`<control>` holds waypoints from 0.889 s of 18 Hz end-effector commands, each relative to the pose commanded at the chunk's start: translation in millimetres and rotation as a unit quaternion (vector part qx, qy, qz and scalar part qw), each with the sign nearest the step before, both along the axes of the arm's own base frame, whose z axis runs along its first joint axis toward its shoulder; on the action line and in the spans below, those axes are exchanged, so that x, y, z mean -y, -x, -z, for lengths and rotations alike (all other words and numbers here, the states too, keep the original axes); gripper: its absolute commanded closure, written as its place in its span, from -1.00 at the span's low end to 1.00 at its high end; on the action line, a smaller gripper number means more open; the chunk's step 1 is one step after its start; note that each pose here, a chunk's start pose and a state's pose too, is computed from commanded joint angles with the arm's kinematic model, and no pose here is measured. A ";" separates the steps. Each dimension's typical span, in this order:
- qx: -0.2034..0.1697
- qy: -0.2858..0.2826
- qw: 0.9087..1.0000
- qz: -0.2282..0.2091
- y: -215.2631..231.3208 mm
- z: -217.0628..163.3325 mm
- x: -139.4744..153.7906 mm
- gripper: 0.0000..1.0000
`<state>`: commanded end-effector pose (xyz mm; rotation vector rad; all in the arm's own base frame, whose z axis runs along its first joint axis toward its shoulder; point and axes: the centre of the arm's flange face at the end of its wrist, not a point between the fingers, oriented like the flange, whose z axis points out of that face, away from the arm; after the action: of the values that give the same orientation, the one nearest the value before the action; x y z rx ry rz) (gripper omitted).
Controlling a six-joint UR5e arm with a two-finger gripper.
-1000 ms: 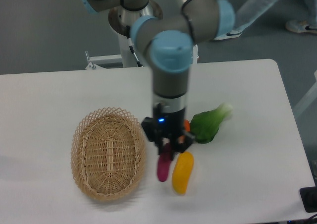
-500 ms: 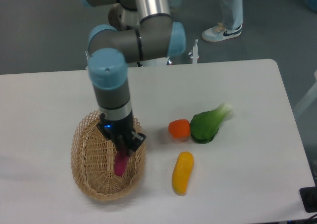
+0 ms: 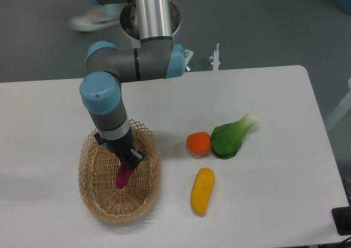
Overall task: Place the sweet potato in the basket
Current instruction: 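Lower the sweet potato into the basket and open the gripper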
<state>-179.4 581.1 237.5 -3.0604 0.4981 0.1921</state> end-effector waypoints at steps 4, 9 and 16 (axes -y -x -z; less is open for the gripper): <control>-0.011 0.022 1.000 0.008 -12.7 18.7 -4.3 0.46; -0.017 0.010 1.000 0.007 -9.3 6.7 -11.1 -0.84; -0.045 -0.039 0.998 0.000 7.4 -50.3 -33.9 -1.00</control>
<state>-186.8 615.0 287.8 -2.9865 0.4817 0.3434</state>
